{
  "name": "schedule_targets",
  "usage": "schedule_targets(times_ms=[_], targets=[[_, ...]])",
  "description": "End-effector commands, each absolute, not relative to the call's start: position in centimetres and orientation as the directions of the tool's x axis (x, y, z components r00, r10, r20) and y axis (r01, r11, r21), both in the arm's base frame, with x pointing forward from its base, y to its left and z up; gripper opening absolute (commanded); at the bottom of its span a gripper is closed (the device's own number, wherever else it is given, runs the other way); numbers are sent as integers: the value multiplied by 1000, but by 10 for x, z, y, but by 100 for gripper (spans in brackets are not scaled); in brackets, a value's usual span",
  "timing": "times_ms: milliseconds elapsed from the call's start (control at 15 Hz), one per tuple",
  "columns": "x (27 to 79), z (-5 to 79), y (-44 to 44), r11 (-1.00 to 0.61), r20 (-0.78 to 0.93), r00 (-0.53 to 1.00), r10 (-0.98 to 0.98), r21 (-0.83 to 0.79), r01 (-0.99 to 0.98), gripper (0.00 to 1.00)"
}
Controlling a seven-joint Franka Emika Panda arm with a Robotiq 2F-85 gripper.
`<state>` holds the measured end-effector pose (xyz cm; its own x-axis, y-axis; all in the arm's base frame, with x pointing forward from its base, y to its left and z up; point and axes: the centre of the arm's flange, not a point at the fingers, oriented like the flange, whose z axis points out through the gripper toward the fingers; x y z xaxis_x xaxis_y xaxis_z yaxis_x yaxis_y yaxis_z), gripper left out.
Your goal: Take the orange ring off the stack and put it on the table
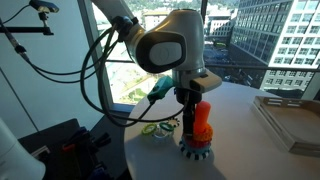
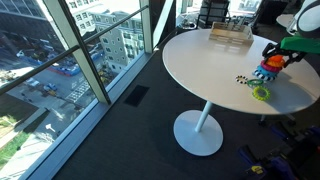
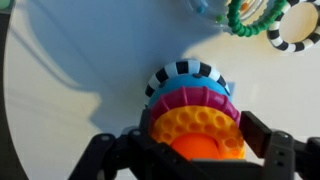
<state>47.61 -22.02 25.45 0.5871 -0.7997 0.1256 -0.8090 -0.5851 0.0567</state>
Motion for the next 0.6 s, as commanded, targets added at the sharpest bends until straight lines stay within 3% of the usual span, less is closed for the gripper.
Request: schedule_targets(times_ms=[0,333,533], targets=[[478,263,-222,-574,136,574,-807,48,-818,83],[475,271,-219,-580,144,579,-802,40,-813,86],[474,278,-218,-583,152,581,-800,33,-812,82]])
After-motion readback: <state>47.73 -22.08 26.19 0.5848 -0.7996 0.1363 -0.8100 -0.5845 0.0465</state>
